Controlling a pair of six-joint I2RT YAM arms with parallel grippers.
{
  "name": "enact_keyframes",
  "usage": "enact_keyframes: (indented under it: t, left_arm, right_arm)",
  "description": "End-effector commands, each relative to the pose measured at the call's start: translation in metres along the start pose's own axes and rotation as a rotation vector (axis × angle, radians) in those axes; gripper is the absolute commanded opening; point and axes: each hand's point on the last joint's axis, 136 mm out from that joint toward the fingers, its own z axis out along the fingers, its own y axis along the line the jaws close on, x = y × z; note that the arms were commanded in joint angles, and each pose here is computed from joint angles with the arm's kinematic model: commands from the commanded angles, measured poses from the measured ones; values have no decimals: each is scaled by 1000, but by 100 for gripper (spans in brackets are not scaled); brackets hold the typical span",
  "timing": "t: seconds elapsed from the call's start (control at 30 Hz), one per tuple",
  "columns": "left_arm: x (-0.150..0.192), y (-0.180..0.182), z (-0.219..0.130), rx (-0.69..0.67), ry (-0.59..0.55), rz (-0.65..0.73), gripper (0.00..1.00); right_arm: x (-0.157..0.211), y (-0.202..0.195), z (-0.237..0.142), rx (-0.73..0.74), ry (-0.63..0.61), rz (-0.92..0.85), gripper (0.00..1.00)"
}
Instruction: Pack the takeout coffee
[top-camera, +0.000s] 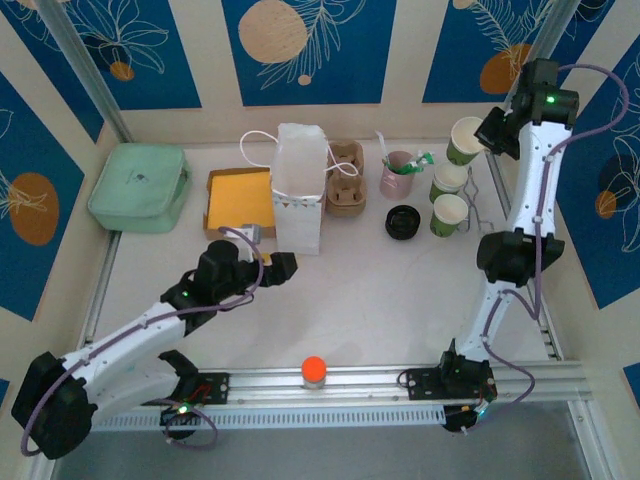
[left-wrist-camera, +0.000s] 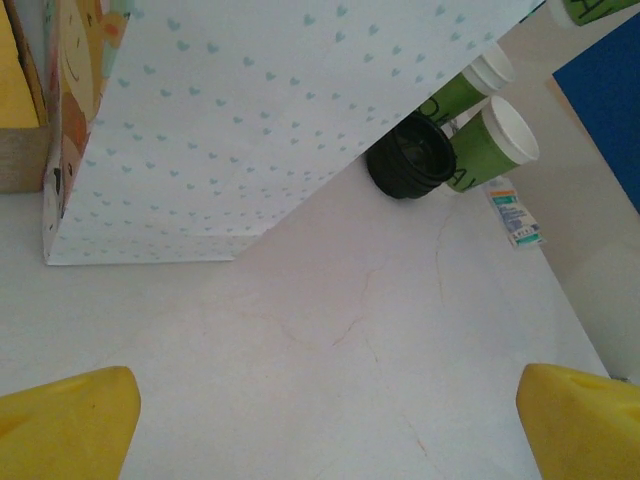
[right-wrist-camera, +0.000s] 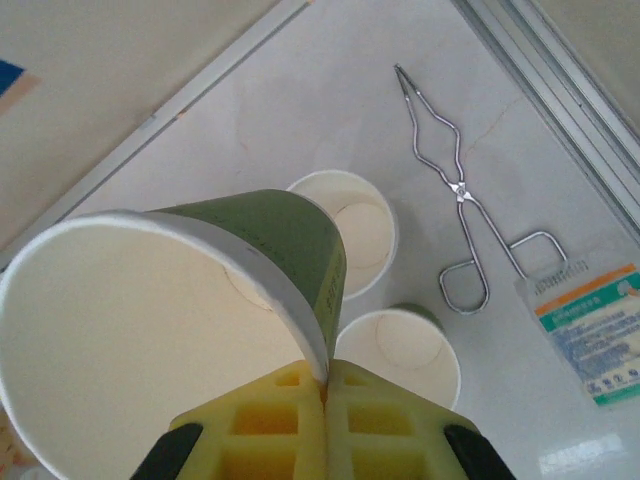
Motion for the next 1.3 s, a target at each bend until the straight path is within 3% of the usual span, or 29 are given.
enact_keyframes:
  t: [0.0, 0.2, 0.4, 0.53, 0.73, 0.97, 1.17, 1.27]
  left_arm:
    - [4, 3, -8, -17, 2, 48, 97]
    - [7, 5, -16, -18, -3, 56, 97]
    - [14, 9, -19, -21, 7, 51, 97]
    - [18, 13, -18, -27, 13, 49, 97]
    - [21, 14, -14, -25, 18, 38, 97]
    - [23, 17, -13, -35, 24, 39, 97]
    - [24, 19, -12, -40, 24, 39, 97]
    - [23, 18, -11, -40, 24, 39, 97]
  right_arm:
    - [23, 17, -46, -45, -32, -69, 0]
    - [88, 47, -72, -87, 3, -238, 0]
    - [175, 64, -66, -159, 123, -374, 0]
    - [225, 63, -46, -159, 217, -427, 0]
    - [301, 46, 14, -76, 396, -471, 0]
    - [331, 26, 59, -13, 450, -443, 0]
    - [329, 19, 70, 14, 434, -437, 1]
    - [330, 16, 72, 24, 440, -436, 6]
